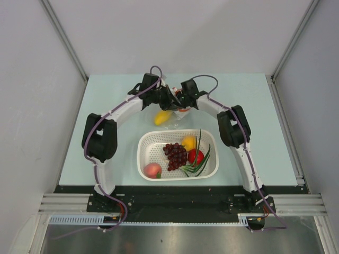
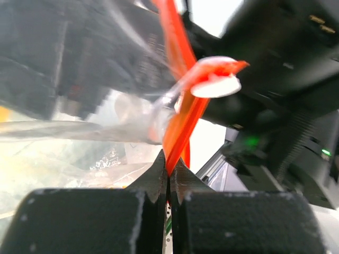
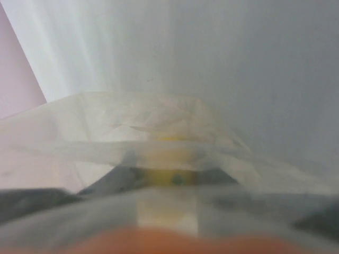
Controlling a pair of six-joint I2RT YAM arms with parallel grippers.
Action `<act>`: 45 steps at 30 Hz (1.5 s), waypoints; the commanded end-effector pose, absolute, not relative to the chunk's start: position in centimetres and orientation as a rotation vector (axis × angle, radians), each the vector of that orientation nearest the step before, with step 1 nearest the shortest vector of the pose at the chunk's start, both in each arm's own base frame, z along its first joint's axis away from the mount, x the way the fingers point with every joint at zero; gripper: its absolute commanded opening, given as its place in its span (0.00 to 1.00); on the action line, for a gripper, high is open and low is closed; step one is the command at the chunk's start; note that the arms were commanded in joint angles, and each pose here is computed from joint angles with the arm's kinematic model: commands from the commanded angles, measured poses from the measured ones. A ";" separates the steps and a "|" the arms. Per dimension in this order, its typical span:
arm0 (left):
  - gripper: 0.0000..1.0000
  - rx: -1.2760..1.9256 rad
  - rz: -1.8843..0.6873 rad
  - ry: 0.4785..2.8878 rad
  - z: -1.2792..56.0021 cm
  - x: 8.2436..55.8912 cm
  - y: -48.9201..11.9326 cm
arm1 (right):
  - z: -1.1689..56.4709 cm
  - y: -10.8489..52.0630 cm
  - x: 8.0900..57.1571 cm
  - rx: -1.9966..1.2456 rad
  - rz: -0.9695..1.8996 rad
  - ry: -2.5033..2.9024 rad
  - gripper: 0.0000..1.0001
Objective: Open the zip-top bag and remove the fake food
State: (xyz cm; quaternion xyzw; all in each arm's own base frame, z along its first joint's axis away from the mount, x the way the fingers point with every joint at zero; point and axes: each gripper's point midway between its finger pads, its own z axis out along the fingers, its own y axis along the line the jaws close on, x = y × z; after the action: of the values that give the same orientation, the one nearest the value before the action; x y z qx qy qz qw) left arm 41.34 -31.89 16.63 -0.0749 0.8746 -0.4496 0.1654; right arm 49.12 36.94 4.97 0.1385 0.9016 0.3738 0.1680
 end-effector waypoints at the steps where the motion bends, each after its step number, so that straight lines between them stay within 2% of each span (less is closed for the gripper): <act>1: 0.00 -0.203 -1.316 2.399 19.9 41.6 -31.3 | 12.0 36.5 49.2 0.239 1.048 2.425 0.13; 4: 0.00 -0.229 -1.311 2.383 20.3 42.2 -30.4 | 14.1 36.3 48.5 0.156 1.015 2.393 0.06; 14: 0.00 -0.292 -1.281 2.330 21.3 43.3 -27.3 | 16.7 34.8 46.9 -0.166 0.780 2.257 0.00; 21: 0.00 -0.329 -1.267 2.310 21.5 43.8 -25.3 | 18.0 34.4 46.8 -0.269 0.674 2.187 0.00; 29: 0.00 -0.355 -1.176 2.301 22.0 45.1 -22.2 | 19.0 34.5 46.3 -0.307 0.687 2.127 0.00; 45: 0.00 -0.312 -1.206 2.372 19.7 42.3 -23.3 | 28.3 36.7 49.7 -0.309 0.648 1.889 0.00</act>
State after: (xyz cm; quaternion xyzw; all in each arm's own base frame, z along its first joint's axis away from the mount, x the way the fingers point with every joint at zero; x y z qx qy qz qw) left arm 42.67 -23.03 17.44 -0.1443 0.8697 -0.4276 0.1997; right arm 48.60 35.49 21.81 -0.1310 0.8365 0.2525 0.4684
